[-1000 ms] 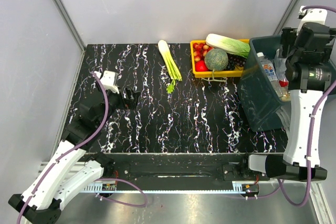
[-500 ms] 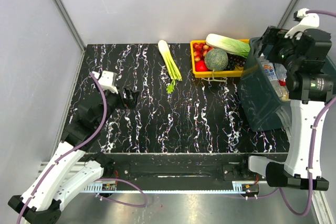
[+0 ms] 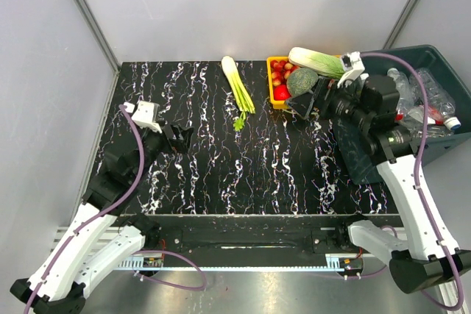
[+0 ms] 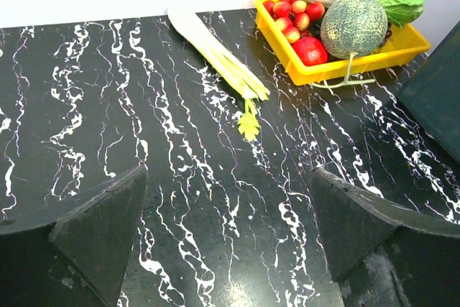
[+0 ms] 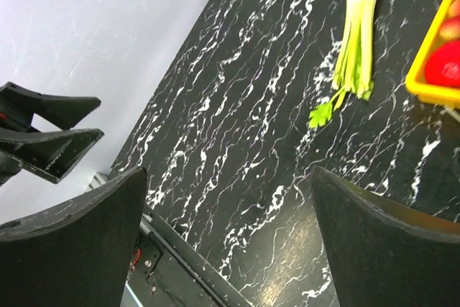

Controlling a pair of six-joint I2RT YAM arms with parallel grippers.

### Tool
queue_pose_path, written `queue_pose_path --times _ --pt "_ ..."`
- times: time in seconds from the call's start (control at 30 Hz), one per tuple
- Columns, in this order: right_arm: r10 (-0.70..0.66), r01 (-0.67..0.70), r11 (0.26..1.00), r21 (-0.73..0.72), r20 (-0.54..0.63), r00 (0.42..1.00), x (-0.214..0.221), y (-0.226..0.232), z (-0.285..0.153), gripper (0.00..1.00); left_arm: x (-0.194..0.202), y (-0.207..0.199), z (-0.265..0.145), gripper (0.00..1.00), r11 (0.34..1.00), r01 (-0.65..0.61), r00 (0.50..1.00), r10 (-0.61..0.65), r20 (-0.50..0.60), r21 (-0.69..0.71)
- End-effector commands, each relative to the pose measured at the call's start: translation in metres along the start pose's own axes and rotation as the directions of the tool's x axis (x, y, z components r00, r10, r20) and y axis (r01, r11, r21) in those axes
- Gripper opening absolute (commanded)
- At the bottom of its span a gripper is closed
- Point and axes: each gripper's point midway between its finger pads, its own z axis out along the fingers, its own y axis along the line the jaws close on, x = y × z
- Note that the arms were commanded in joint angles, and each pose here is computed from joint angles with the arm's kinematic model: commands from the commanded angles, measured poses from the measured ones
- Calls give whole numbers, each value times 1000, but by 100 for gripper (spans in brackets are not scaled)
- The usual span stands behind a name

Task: Put the plastic bottles in the bin
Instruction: Reset both arms

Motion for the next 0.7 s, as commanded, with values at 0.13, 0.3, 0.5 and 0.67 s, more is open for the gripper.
queue_pose_path --times 0.13,0.3,0.5,0.67 --pt "128 -130 990 -55 -37 991 49 -5 15 99 -15 -3 -1 99 1000 1 998 -2 64 13" --pt "144 -149 980 -129 -46 988 59 2 20 99 -15 -2 -1 99 1000 0 998 0 65 9" --pt "133 -134 986 -101 -11 991 54 -2 19 99 -14 0 0 99 1000 0 998 0 63 0" --pt "133 -136 982 -132 -36 990 59 1 21 99 -15 1 0 99 1000 2 998 -2 65 -1"
